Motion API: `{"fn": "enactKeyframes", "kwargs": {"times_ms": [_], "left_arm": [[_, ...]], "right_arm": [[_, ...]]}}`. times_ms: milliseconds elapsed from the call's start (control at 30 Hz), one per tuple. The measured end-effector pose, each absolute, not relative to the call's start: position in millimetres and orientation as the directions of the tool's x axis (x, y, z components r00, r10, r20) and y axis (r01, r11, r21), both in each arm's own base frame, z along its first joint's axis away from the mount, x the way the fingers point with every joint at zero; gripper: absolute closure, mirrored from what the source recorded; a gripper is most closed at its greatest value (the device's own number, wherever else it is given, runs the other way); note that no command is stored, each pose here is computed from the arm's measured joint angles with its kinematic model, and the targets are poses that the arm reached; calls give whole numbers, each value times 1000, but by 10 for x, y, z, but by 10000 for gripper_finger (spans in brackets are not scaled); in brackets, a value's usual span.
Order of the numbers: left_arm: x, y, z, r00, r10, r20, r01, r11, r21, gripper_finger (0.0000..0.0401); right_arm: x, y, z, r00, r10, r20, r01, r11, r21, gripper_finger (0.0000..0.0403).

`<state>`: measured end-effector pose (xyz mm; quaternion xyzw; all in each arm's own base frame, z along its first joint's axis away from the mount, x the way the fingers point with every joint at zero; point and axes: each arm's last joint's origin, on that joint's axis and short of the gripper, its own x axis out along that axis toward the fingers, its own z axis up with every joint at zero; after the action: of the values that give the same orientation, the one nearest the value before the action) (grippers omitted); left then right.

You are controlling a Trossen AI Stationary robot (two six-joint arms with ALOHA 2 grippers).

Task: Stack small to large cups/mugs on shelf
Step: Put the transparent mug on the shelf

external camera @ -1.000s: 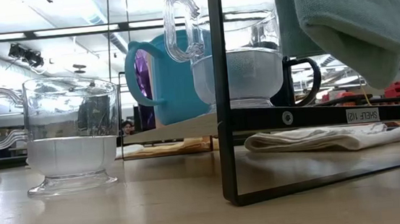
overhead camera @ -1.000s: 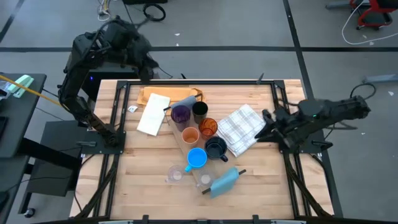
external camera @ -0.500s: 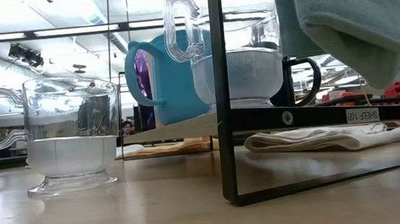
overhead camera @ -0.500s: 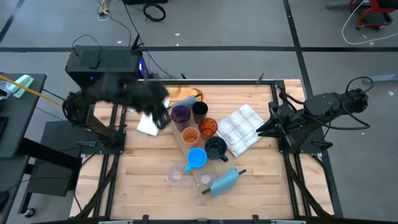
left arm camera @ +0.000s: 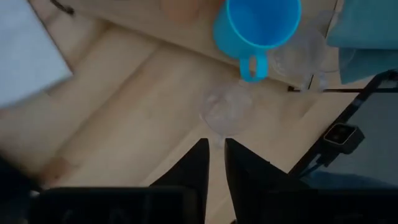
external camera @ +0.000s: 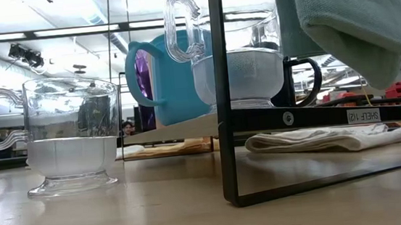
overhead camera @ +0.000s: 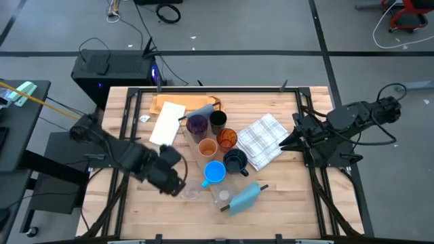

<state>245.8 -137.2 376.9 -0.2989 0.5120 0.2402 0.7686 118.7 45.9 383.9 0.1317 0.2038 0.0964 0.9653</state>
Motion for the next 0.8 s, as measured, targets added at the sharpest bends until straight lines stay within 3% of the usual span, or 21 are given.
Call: {"fn": "enactKeyframes", "kwargs": {"times_ms": [267, 500, 800], "left_arm": [[2397, -1782, 3250, 381, 27, -924, -697, 665, -268, 342], [2352, -1785, 2977, 365, 120, -923, -775, 588, -230, 341], [2361, -1857, 2948, 453, 150, -879, -709, 658, -253, 357]], "right_arm": [[1248, 484, 3815, 891, 237, -388, -100, 935, 341, 329], [1309, 510, 3788, 882, 233, -409, -43, 905, 424, 329], [1591, 639, 3726, 867, 261, -424, -4, 855, 518, 326]]}}
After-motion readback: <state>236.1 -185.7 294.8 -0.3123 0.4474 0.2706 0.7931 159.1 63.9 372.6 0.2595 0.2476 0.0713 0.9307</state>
